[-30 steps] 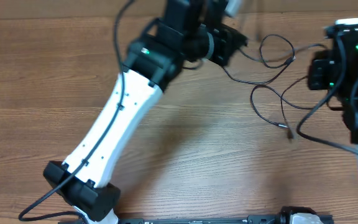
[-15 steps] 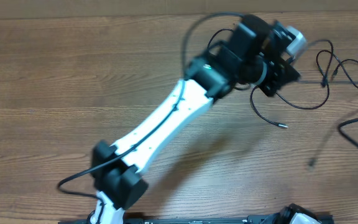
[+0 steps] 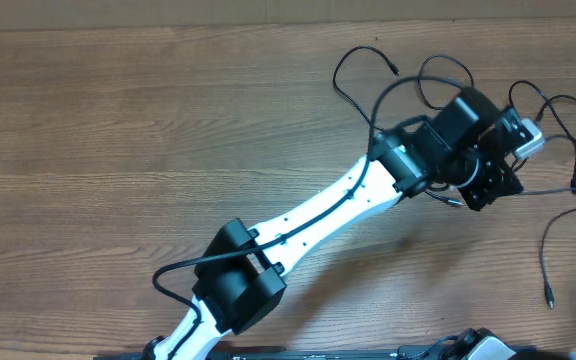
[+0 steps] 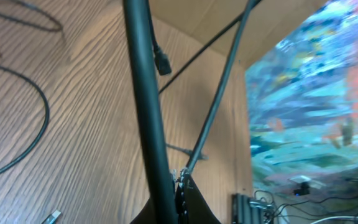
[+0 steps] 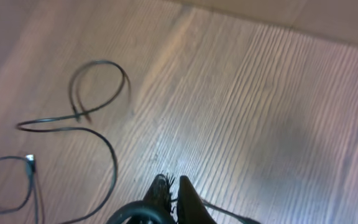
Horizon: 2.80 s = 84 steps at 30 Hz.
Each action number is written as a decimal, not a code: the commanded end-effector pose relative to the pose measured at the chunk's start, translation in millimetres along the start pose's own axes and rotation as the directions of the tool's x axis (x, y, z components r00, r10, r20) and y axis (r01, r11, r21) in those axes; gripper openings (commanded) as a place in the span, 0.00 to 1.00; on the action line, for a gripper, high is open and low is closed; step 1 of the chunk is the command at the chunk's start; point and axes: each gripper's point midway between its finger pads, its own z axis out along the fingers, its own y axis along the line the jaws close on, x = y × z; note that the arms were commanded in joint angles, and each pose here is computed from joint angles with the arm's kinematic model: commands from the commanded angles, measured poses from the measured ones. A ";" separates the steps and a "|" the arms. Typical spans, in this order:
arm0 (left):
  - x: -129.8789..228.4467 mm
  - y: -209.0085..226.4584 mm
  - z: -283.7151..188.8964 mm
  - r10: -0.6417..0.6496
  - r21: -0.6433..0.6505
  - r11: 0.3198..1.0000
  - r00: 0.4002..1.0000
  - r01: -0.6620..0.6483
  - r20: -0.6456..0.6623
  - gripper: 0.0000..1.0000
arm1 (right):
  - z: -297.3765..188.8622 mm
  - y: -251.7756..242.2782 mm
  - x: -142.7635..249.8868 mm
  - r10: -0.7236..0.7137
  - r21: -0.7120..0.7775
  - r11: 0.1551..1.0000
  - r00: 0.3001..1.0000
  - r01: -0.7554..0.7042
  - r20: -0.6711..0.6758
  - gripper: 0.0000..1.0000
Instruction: Untangle cables
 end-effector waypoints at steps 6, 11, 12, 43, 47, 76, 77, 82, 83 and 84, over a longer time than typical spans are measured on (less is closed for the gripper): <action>56.0 76.1 23.9 -0.100 -0.152 0.985 0.987 0.081 -0.122 0.04 | 58.3 -18.5 -0.4 0.080 0.091 0.993 0.996 -0.076 -0.041 0.04; 77.0 87.1 36.5 -0.130 -0.158 0.982 0.978 0.104 -0.163 0.04 | 70.2 -19.1 -1.1 0.079 0.104 0.992 0.996 -0.074 -0.049 0.04; 80.1 89.1 38.6 -0.133 -0.159 0.981 0.977 0.107 -0.167 0.04 | 71.4 -19.9 -2.5 0.079 0.109 0.991 0.996 -0.074 -0.043 0.04; 74.7 109.5 35.6 -0.165 -0.124 0.981 0.976 0.148 -0.140 1.00 | 121.1 -35.0 11.2 0.130 0.121 0.986 0.980 -0.113 -0.148 0.04; 55.3 113.8 13.7 -0.148 -0.146 0.981 0.979 0.128 -0.138 1.00 | 121.2 -23.8 14.3 0.106 0.103 0.991 0.982 -0.090 -0.154 0.27; -26.6 81.7 -247.6 -0.178 -0.548 0.827 0.983 0.121 -0.053 1.00 | 109.0 87.9 69.4 -0.046 -0.187 0.982 0.970 0.000 -0.238 1.00; -25.9 78.3 -250.4 -0.180 -0.548 0.827 0.982 0.122 -0.054 1.00 | 116.2 87.8 73.7 -0.018 -0.177 0.984 0.967 -0.028 -0.254 1.00; -25.4 68.8 -257.2 -0.181 -0.544 0.830 0.982 0.124 -0.054 1.00 | 155.7 76.3 100.3 0.045 -0.086 0.993 0.940 -0.079 -0.338 1.00; -26.0 67.3 -257.8 -0.179 -0.542 0.832 0.982 0.123 -0.052 1.00 | 163.0 75.4 106.0 0.037 -0.078 0.995 0.934 -0.070 -0.355 1.00; -26.4 66.7 -258.4 -0.178 -0.542 0.831 0.983 0.123 -0.051 1.00 | 169.6 74.8 112.7 0.035 -0.069 0.995 0.926 -0.066 -0.377 1.00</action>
